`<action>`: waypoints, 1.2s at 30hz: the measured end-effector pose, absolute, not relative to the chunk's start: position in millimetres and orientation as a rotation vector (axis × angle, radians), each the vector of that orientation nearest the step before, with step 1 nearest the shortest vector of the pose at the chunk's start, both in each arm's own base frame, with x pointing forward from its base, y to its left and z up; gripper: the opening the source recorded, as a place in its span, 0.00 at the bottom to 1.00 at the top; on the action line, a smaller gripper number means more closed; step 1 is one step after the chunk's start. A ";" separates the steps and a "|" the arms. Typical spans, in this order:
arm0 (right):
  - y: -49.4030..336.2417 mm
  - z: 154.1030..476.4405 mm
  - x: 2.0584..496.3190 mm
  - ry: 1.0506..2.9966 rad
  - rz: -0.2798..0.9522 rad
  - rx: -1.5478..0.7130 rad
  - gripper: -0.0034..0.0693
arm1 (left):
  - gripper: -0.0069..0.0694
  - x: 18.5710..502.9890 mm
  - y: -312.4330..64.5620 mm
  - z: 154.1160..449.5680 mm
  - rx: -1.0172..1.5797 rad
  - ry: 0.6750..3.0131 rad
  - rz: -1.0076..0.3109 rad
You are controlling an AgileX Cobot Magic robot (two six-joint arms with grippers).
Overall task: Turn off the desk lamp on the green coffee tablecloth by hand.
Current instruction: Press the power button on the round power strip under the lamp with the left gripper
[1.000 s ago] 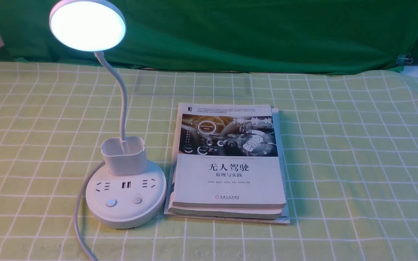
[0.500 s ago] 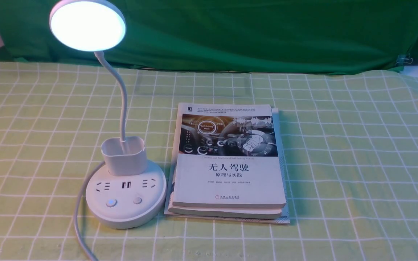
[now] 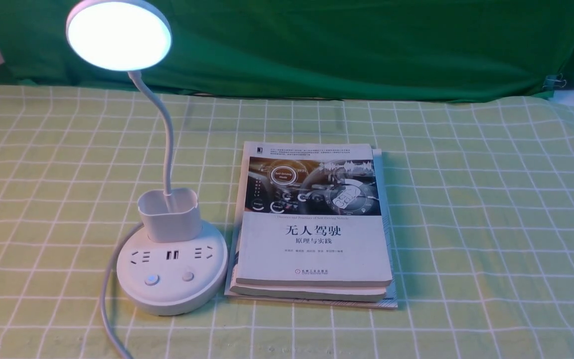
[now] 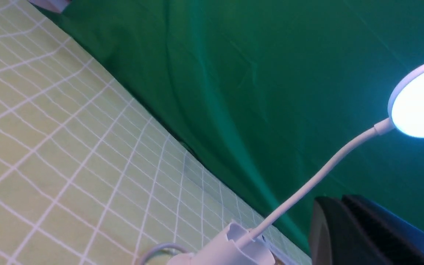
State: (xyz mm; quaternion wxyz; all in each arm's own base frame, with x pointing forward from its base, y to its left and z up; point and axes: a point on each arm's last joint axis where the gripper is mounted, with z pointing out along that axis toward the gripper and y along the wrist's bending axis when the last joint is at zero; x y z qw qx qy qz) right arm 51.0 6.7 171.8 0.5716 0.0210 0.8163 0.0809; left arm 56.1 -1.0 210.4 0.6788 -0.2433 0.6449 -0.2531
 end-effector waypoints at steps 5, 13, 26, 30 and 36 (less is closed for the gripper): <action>6.7 172.0 51.1 1.913 0.189 0.049 0.37 | 0.09 58.6 -12.9 250.3 -0.405 1.631 -0.565; 6.7 172.0 51.1 1.913 0.188 0.047 0.37 | 0.09 117.1 -16.4 289.8 -0.062 2.338 -0.304; 6.7 171.9 51.0 1.914 0.190 0.049 0.37 | 0.09 229.8 -98.5 239.5 0.520 2.834 -0.276; 6.7 171.9 51.0 1.914 0.189 0.049 0.37 | 0.09 262.6 -117.4 224.9 0.563 2.873 -0.262; 6.7 171.9 51.0 1.914 0.189 0.048 0.37 | 0.09 285.2 -125.0 217.2 0.571 2.868 -0.240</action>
